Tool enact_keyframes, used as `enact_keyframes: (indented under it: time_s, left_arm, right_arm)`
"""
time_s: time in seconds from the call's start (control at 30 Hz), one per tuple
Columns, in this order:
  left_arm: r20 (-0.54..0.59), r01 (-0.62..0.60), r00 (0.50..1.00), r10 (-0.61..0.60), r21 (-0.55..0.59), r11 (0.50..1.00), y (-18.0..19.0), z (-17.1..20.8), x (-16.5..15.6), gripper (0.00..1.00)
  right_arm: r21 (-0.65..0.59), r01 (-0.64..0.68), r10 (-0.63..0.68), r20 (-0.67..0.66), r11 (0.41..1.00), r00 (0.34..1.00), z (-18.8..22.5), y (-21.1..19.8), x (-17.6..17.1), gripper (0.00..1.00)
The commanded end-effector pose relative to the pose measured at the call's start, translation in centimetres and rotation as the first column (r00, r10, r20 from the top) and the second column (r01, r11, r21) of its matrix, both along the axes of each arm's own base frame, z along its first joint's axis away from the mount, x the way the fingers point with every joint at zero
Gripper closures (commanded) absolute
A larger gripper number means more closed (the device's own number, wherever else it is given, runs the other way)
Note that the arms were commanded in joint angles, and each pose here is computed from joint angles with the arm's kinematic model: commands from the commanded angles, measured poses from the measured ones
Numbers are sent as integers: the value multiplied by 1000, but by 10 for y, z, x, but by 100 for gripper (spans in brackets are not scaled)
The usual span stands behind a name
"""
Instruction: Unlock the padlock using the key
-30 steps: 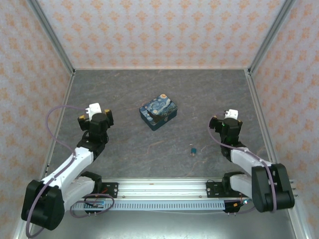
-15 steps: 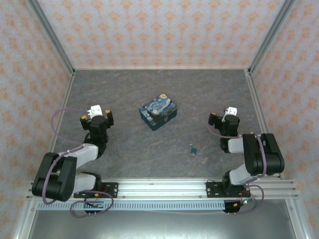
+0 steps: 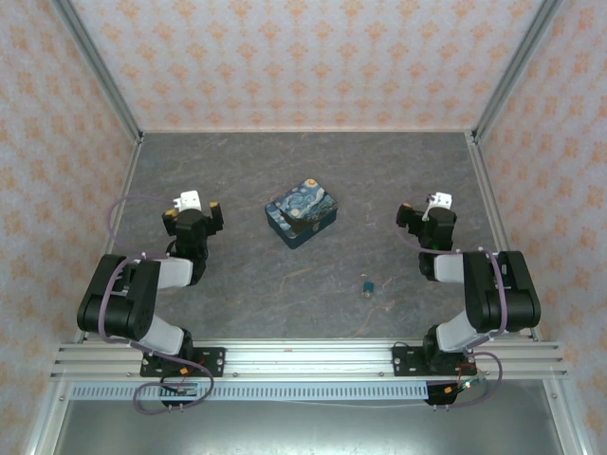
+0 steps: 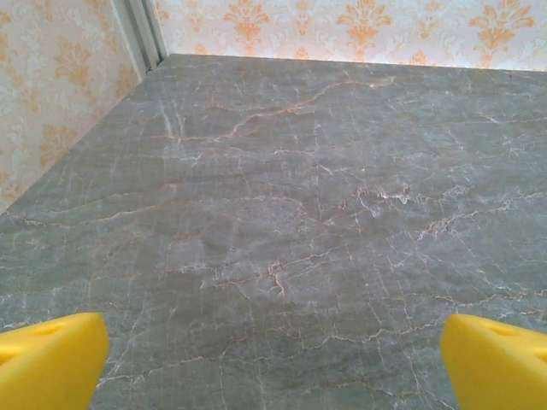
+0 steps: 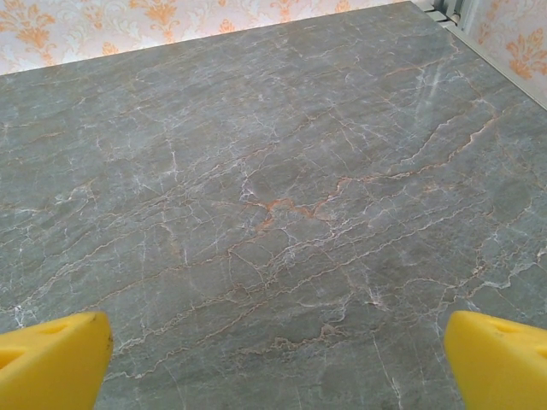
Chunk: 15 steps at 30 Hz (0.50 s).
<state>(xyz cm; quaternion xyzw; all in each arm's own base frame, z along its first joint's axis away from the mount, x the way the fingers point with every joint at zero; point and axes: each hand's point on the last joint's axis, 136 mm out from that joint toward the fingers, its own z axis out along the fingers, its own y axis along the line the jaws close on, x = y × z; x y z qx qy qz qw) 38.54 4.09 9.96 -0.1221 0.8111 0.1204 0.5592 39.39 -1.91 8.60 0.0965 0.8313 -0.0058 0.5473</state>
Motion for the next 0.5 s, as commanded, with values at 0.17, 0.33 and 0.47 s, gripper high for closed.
enact_keyframes:
  time_s: [0.17,0.33,0.47]
  left_arm:
    - [-19,8,1000,-8,4,1000,1,-2,0,0]
    - [-17,10,1000,-9,3,1000,0,-1,1,0]
    - [-17,9,1000,-9,2,1000,0,-2,1,0]
  right_arm:
    - [9,17,-17,5,1000,1000,2,-3,1,1]
    - [9,16,-17,4,1000,1000,2,-3,2,1]
    - [10,18,-18,4,1000,1000,2,-3,1,1]
